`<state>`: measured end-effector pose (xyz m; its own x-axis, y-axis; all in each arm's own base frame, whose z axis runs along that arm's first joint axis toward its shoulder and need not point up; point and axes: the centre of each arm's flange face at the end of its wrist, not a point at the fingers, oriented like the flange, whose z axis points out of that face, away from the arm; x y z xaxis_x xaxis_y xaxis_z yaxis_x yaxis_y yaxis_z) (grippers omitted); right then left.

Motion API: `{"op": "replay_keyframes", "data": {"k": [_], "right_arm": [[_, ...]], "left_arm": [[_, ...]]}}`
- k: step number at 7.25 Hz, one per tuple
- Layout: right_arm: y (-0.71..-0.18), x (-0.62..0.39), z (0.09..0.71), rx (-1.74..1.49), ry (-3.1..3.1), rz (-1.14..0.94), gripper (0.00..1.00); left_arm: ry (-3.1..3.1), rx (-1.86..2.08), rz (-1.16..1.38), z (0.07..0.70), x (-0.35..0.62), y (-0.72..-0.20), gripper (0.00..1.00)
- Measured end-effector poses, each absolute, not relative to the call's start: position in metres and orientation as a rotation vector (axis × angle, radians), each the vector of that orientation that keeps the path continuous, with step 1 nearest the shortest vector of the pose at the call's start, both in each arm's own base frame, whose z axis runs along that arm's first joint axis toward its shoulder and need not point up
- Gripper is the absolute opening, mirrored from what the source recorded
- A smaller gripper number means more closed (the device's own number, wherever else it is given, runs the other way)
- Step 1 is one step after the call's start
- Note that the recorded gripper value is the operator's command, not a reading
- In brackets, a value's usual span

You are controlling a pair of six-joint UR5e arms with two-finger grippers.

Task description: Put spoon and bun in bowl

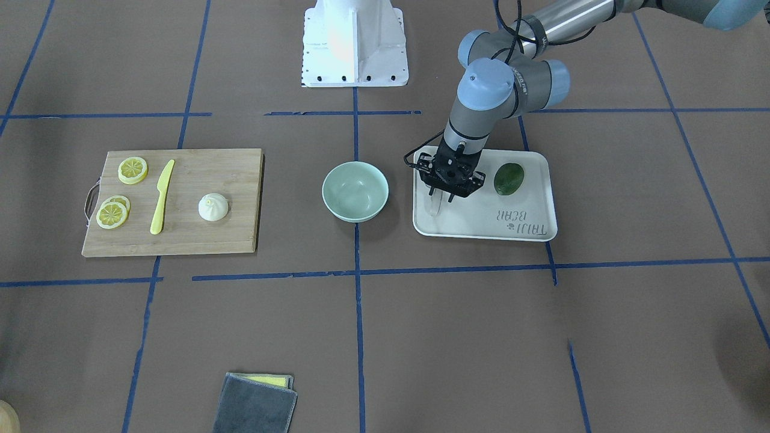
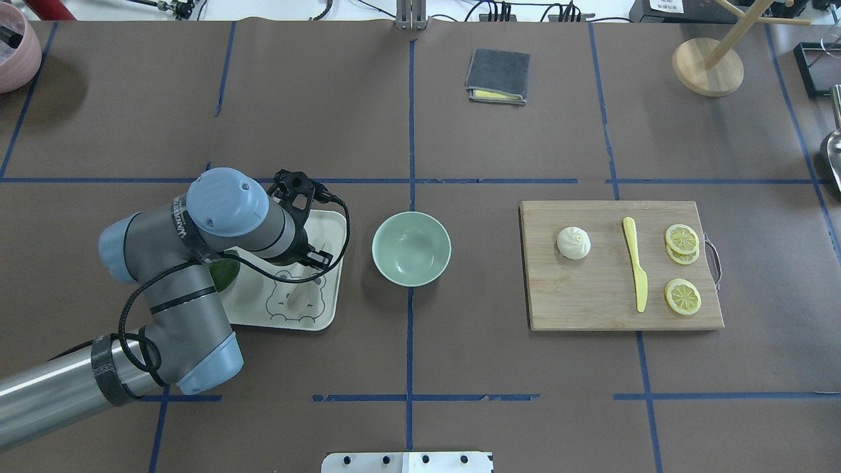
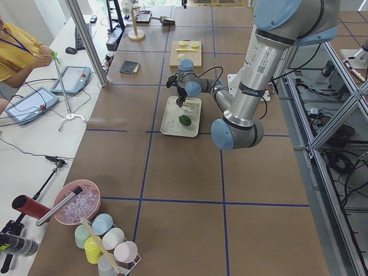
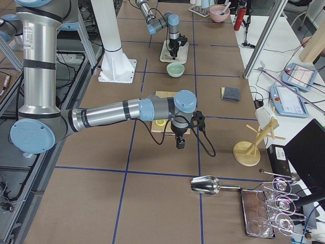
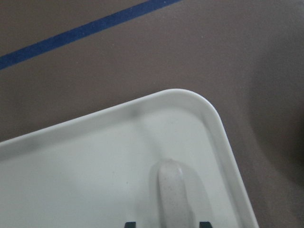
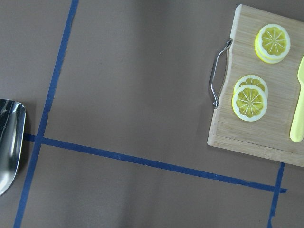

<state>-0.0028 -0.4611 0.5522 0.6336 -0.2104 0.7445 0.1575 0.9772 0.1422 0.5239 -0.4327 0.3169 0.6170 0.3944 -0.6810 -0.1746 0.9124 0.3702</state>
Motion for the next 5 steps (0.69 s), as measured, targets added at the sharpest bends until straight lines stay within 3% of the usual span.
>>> {"op": "replay_keyframes", "data": {"k": [5], "right_arm": [[-0.461, -0.003, 0.553, 0.063, -0.861, -0.207, 1.0]], "left_arm": [[0.842, 0.271, 0.324, 0.303, 0.518, -0.43, 0.0]]}}
